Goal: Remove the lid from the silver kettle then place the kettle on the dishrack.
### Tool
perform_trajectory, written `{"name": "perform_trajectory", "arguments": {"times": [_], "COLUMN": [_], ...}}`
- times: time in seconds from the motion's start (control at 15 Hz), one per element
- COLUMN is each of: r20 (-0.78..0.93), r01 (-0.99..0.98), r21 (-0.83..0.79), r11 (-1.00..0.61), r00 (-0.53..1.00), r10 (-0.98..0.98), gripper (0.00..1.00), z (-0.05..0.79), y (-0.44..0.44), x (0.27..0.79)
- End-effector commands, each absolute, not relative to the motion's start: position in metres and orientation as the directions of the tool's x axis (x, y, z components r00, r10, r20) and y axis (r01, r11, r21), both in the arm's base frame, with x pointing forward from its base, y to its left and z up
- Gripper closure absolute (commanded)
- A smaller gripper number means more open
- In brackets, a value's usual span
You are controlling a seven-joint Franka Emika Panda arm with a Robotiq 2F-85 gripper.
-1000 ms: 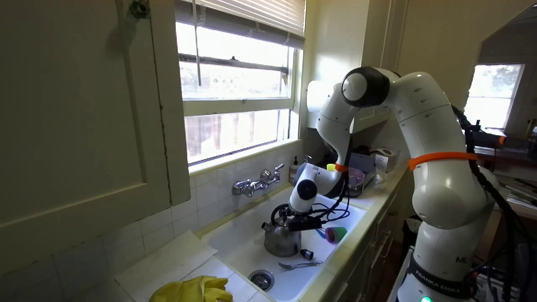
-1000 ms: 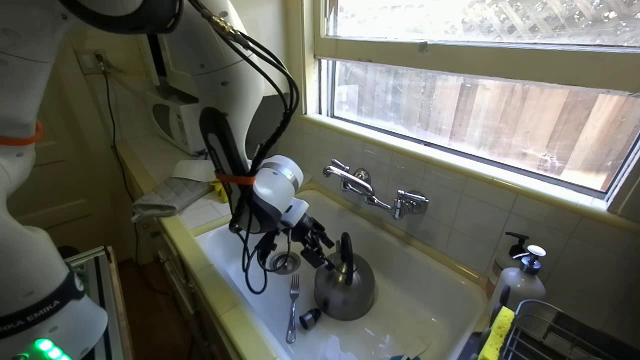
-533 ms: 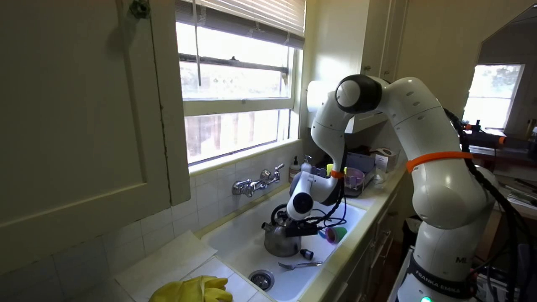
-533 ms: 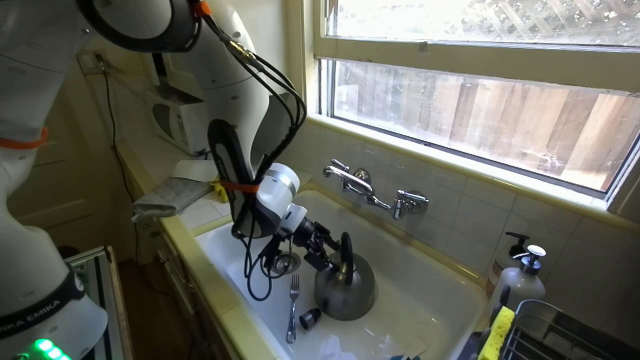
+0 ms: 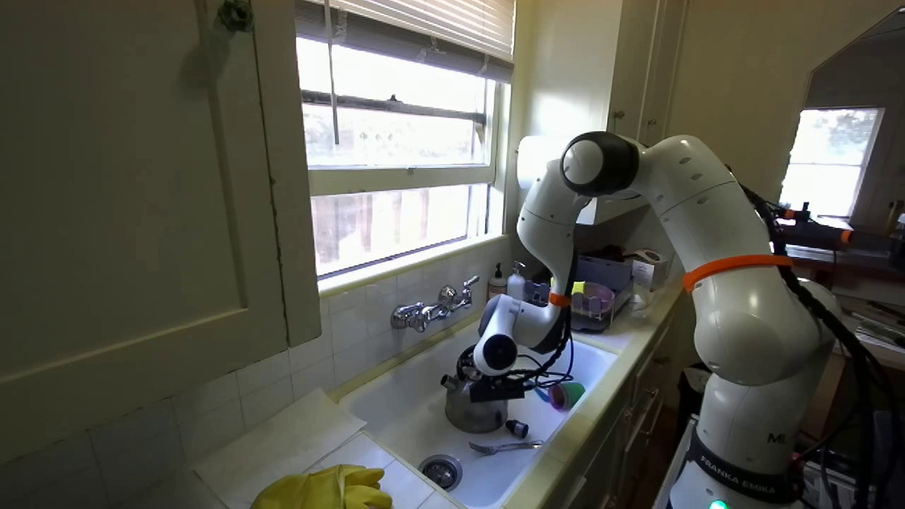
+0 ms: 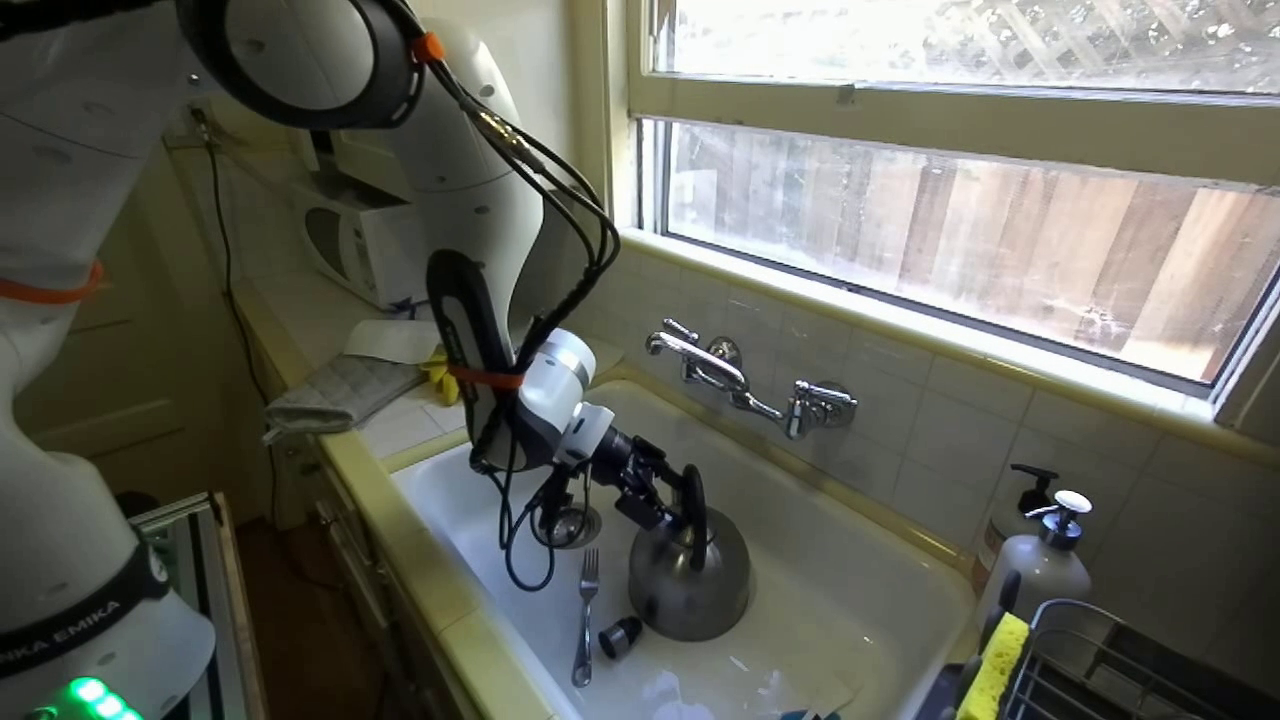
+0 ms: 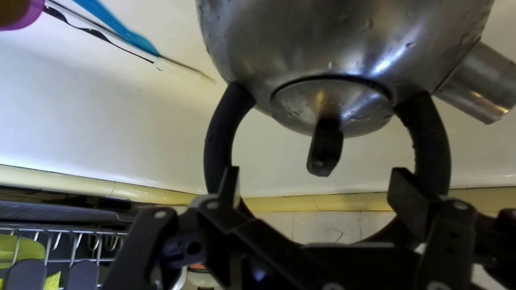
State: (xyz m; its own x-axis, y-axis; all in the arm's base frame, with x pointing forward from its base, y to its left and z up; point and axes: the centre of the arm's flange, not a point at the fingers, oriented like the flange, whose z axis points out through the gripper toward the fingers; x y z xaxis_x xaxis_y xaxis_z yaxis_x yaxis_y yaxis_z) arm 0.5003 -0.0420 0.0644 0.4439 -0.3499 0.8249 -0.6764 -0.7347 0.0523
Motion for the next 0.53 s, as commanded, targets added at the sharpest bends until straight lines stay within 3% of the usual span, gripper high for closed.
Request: {"name": "perform_trajectory", "arguments": {"times": [0.0, 0.13, 0.27, 0.47], "r20": [0.844, 0.848, 0.850, 0.853], "r01": [-0.688, -0.691, -0.696, -0.705], "r21": [0.005, 0.005, 0.006, 0.011], "r11": [-0.726, -0.722, -0.718, -0.710], "r00": [0.392, 0.386, 0.382, 0.377], "r10": [-0.366, -0.363, -0.363, -0.361], "gripper": [0.13, 0.24, 0.19, 0.24], "z": [0.048, 0.045, 0.040, 0.033], "y": [-0.041, -0.040, -0.041, -0.043], "x": [0.501, 0.503, 0.505, 0.506]}}
